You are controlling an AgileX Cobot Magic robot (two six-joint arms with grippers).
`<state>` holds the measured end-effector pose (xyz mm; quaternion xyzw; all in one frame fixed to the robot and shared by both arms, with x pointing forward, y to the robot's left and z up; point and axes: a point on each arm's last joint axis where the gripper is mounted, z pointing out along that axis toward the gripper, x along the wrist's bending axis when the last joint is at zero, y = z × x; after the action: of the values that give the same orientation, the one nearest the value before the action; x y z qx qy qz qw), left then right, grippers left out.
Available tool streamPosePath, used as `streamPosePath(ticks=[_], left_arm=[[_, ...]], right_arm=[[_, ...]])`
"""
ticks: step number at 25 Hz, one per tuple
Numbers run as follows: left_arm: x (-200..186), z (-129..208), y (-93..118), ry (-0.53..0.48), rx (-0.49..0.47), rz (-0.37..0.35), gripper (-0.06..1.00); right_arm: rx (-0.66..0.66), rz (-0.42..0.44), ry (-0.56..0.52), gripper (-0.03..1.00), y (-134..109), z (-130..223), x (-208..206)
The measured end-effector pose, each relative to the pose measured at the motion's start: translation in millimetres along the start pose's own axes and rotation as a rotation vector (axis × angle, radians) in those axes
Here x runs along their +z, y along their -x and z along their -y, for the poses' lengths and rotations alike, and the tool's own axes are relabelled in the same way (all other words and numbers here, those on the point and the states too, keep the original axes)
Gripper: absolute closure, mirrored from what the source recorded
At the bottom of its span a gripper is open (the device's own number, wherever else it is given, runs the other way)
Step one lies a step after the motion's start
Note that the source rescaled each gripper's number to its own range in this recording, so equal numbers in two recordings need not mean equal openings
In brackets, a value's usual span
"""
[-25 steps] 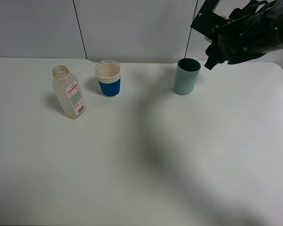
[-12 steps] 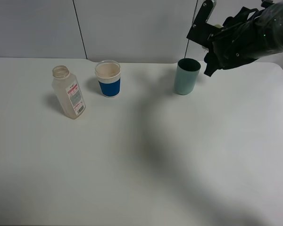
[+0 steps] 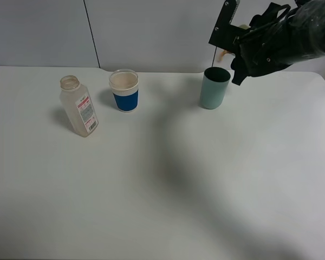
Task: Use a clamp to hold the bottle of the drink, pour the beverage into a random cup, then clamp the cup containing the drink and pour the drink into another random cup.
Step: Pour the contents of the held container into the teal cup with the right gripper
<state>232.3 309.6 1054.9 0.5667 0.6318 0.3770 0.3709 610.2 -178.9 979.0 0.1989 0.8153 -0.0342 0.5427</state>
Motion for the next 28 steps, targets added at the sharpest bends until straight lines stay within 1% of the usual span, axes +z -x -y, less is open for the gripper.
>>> streamPosePath(ticks=[3,5,6,9,15,28], left_arm=[[0.0,0.0,0.0,0.0,0.0,0.0,-0.06],[0.0,0.0,0.0,0.0,0.0,0.0,-0.06],[0.0,0.0,0.0,0.0,0.0,0.0,-0.06],[0.0,0.0,0.0,0.0,0.0,0.0,-0.06],[0.0,0.0,0.0,0.0,0.0,0.0,-0.06],[0.0,0.0,0.0,0.0,0.0,0.0,-0.06]], right_arm=[[-0.014,0.0,0.0,0.93,0.0,0.0,0.0],[-0.036,0.0,0.0,0.93,0.0,0.0,0.0],[-0.068,0.0,0.0,0.93,0.0,0.0,0.0],[-0.093,0.0,0.0,0.93,0.0,0.0,0.0],[-0.105,0.0,0.0,0.93,0.0,0.0,0.0],[-0.255,0.001,-0.001,0.93,0.1,0.1,0.0]])
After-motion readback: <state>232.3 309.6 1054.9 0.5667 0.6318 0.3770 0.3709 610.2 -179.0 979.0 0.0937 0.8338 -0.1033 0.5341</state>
